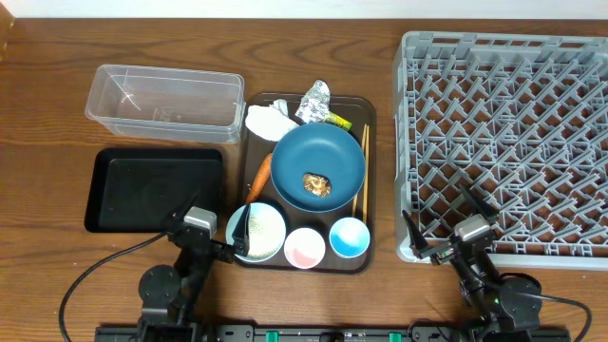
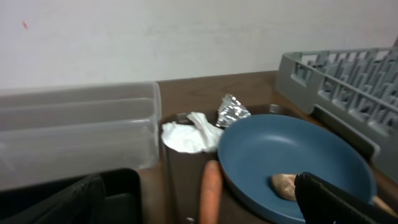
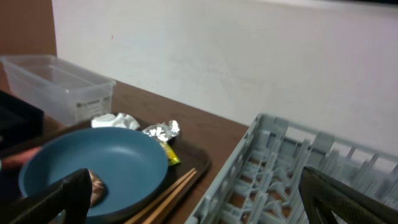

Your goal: Sort waste into correct bins and load items into the dishwasher rack

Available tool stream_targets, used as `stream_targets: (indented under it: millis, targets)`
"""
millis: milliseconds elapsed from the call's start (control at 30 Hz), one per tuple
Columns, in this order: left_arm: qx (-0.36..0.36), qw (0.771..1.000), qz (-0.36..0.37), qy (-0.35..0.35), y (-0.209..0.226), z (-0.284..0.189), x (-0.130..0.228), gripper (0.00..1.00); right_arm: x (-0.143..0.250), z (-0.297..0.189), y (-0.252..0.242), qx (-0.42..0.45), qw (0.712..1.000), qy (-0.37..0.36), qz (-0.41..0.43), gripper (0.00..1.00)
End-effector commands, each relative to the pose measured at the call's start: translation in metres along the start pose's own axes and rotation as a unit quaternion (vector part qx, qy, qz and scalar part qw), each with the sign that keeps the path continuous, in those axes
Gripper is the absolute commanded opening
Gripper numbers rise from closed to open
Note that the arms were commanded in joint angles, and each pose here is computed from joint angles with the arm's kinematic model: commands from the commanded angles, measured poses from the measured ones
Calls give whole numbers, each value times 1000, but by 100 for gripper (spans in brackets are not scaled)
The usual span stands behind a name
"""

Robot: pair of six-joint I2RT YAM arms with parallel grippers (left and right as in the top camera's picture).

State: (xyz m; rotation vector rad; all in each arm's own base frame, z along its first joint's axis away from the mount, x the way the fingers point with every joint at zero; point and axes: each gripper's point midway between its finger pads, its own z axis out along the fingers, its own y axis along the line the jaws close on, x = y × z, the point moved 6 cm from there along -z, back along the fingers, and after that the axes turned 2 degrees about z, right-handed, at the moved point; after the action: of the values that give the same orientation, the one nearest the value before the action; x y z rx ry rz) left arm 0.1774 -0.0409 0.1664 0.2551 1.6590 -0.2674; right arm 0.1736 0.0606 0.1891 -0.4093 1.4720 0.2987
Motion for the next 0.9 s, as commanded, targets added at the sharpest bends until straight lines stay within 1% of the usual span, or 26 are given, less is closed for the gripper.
stream_targets:
  millis: [0, 100, 200, 333, 433, 533, 667, 733, 867]
  targets:
    - [14, 999, -28, -25, -5, -9, -33, 98, -25, -3, -2, 4, 999, -12, 48, 99]
    - [14, 999, -32, -10, -6, -14, -50, 98, -37, -2, -7, 22, 996, 17, 79, 99]
    - [13, 999, -42, 25, -6, -14, -68, 98, -53, 3, -12, 28, 994, 50, 94, 99]
    - [19, 996, -57, 73, -5, -3, -97, 98, -80, 21, -19, 28, 989, 99, 108, 99]
    - [45, 989, -74, 116, -7, 11, -126, 98, -100, 39, -26, 28, 980, 156, 124, 99]
    - [70, 978, -97, 173, -10, 24, -148, 98, -114, 59, -32, 21, 965, 220, 141, 99]
    - [77, 955, -129, 255, -9, 36, -157, 98, -127, 82, -37, 7, 948, 274, 162, 99]
    - [82, 944, -146, 283, -9, 41, -155, 98, -127, 92, -35, -13, 942, 288, 175, 99]
    - [105, 922, -204, 312, -15, 49, -145, 98, -116, 100, -25, -66, 925, 314, 203, 99]
